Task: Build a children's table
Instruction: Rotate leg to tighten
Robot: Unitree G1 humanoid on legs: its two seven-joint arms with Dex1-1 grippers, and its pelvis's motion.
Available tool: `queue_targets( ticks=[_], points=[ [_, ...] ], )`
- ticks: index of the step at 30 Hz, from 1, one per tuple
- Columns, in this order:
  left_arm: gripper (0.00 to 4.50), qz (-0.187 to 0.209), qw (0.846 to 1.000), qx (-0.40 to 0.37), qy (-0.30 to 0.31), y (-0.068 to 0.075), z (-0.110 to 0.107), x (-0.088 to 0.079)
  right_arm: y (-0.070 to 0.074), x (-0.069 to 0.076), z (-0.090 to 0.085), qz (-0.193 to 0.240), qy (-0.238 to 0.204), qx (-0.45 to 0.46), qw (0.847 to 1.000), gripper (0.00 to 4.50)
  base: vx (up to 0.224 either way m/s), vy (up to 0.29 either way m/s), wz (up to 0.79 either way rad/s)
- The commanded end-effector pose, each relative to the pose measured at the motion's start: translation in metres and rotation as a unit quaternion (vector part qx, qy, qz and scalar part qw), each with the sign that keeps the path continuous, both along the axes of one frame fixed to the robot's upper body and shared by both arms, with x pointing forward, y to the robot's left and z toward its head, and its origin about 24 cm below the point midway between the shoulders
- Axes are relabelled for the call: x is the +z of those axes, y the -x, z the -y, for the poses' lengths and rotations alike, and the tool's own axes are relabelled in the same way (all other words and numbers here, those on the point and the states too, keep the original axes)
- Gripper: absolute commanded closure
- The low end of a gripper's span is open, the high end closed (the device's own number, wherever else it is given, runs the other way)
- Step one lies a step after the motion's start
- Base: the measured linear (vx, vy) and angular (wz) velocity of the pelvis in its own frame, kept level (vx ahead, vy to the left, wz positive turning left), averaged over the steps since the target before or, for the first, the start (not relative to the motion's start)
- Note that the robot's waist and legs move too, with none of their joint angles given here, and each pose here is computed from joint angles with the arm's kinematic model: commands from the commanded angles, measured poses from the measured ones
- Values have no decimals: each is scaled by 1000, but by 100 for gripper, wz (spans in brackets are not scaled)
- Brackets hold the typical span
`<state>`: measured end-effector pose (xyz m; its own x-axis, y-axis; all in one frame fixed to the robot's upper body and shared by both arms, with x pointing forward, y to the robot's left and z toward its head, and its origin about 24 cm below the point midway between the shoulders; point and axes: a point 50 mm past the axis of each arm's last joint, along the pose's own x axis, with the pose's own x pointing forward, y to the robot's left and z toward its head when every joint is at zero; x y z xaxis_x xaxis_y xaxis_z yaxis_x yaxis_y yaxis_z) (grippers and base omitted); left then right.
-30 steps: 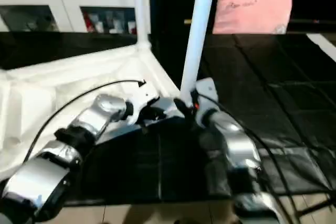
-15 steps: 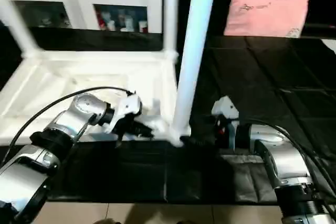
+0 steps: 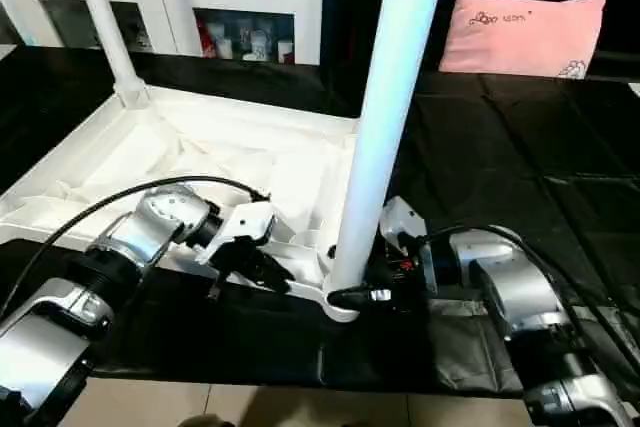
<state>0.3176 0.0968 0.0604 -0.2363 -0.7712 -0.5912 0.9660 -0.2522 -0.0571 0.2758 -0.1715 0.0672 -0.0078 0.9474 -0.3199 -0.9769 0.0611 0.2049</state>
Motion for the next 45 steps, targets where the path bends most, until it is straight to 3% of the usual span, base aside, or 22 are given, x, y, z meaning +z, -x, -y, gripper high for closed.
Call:
queue_targets(
  ticks=[1,5,6,12,19,23,24,27,31,32,33,35,36,37,38,40,42,45],
  points=[
    [450,4,999,-43,-7,5,8,2,-2,4,1,5,0,11,1000,137,0,0,0],
    [450,4,999,-38,-6,4,7,2,-3,4,0,2,-2,18,1000,149,0,0,0],
    [450,5,999,-32,-6,4,6,2,-3,4,0,0,-4,22,1000,181,0,0,0],
    [450,7,999,-32,-12,3,5,1,-3,4,0,-7,-6,31,999,222,0,0,0],
    [450,15,1000,-8,-9,0,5,0,1,2,-3,-11,-15,28,999,237,0,0,0],
    [450,13,998,65,3,-8,9,0,-1,0,-8,-5,-38,-46,998,239,0,0,0],
    [450,9,994,110,19,-13,13,3,-4,-5,-12,1,-27,-107,994,239,0,0,0],
    [450,9,988,151,36,-18,23,5,-10,-12,-19,12,-9,-184,983,241,0,0,0],
    [450,12,975,217,53,-25,40,6,-23,-18,-34,3,-1,-297,955,246,0,0,0],
    [450,12,975,217,53,-25,40,6,-23,-18,-34,3,-1,-297,955,247,0,0,0],
    [450,16,968,243,57,-28,46,6,-28,-20,-40,-2,6,-338,941,249,0,0,0],
    [450,24,961,267,61,-31,51,7,-33,-21,-46,-2,10,-372,928,250,0,0,0],
    [450,40,950,303,63,-36,58,8,-41,-22,-55,2,15,-421,907,250,0,0,0],
    [450,42,949,307,63,-36,59,9,-42,-22,-56,2,16,-427,904,250,0,0,0],
    [450,58,938,336,65,-40,63,10,-47,-24,-62,1,22,-467,884,250,0,0,0],
    [450,69,931,352,65,-42,68,11,-52,-27,-68,13,45,-498,866,250,0,0,0],
    [450,82,928,358,67,-43,71,13,-55,-28,-73,33,68,-508,858,250,0,0,0],
    [450,88,930,350,67,-43,73,14,-57,-23,-75,43,51,-510,857,250,0,0,0]
  ],
)
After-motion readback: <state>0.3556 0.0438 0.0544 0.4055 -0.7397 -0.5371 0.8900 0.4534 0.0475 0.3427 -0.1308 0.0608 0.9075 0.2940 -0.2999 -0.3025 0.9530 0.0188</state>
